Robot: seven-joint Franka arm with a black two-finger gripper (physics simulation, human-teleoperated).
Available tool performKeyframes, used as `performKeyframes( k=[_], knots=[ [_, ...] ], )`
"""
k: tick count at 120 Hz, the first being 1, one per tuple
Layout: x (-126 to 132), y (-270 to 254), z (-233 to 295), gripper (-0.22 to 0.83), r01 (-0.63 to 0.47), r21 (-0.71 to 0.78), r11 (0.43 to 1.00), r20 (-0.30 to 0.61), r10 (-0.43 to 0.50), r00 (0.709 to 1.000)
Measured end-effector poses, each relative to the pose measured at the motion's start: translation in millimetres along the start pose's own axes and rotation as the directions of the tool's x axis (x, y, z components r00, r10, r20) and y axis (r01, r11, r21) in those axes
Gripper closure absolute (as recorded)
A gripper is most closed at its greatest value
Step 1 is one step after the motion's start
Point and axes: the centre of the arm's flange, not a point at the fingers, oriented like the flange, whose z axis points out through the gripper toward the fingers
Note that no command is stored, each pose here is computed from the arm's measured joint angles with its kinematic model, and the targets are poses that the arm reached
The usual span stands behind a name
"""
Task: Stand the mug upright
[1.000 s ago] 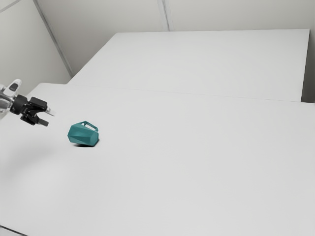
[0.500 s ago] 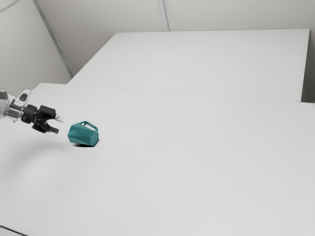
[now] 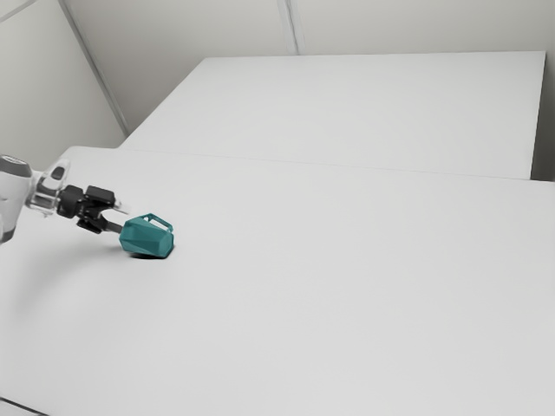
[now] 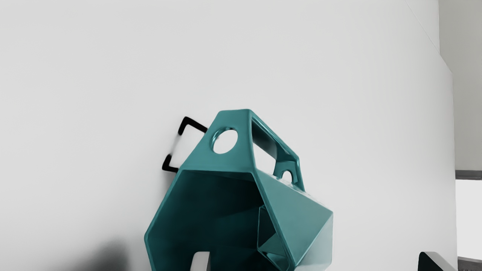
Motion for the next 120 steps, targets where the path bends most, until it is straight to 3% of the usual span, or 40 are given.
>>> performKeyframes(
  k=[56, 120],
  knots=[
    [0.5, 1.9, 34.1, 0.03, 0.074, -0.031, 0.997, 0.031, -0.073, 0.997],
    [3.9, 6.7, 36.7, 0.60, 0.135, -0.020, 0.991, 0.032, -0.135, 0.990]
  ],
)
